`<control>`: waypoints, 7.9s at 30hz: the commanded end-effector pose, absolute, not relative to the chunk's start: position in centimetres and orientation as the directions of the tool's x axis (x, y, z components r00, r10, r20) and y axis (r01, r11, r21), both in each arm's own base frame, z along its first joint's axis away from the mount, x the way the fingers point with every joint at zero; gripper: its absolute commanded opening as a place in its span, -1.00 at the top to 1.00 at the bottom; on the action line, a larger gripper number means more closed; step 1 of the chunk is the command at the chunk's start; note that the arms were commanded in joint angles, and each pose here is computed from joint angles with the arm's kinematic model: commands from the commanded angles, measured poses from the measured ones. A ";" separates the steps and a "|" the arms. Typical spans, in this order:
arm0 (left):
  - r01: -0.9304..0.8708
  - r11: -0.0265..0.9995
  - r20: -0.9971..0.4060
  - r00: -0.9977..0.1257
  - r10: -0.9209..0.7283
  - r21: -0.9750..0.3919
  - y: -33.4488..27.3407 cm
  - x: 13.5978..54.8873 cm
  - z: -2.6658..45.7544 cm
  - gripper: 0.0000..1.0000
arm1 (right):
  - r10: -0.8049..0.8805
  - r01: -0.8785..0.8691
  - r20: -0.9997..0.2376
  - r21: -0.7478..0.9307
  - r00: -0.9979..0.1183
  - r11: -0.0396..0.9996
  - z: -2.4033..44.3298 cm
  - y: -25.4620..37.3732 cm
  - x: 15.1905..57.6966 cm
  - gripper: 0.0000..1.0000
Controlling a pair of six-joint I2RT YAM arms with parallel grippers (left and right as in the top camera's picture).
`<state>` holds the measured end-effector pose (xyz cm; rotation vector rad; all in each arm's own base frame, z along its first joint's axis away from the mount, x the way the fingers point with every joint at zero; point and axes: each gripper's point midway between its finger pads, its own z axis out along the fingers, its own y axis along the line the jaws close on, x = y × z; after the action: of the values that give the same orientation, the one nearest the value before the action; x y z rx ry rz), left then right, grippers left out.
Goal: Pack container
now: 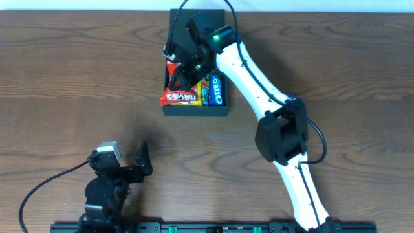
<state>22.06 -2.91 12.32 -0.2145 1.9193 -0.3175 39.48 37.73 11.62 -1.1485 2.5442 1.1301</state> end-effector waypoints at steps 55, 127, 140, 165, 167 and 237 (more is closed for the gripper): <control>0.732 0.529 -0.814 -0.567 0.124 -0.429 -31.0 33.9 20.0 -0.90 | 0.043 -0.135 -0.571 0.266 -0.820 0.954 28.5 -2.5 49.8 -0.53; 0.497 0.863 -0.387 -0.815 0.431 -0.086 -38.6 32.3 0.6 0.15 | 0.227 0.051 -0.594 0.298 -0.772 0.953 29.1 -9.1 50.3 -0.75; 0.539 0.840 -0.369 -0.795 0.482 -0.065 -38.3 32.0 -0.2 0.31 | 0.227 0.051 -0.594 0.298 -0.772 0.953 29.1 -9.1 50.3 -0.77; 0.386 0.903 -0.521 -0.740 0.425 0.189 -32.7 41.9 14.8 0.88 | 0.231 0.055 -0.592 0.301 -0.772 0.952 29.1 -9.1 50.3 -0.84; 0.321 0.928 -0.530 -0.762 0.372 0.191 -30.5 42.9 16.6 0.88 | 0.231 0.055 -0.583 0.304 -0.779 0.951 29.0 -8.9 50.1 -0.84; -0.027 0.990 -0.590 -0.801 -0.105 -0.140 -6.2 48.8 25.7 -0.14 | 0.457 0.459 0.053 0.031 -0.888 0.888 -0.1 3.4 39.2 -0.47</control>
<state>48.80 -6.35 25.92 -0.1116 2.4878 -0.1700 39.69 3.61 0.53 0.8056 3.0706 0.0996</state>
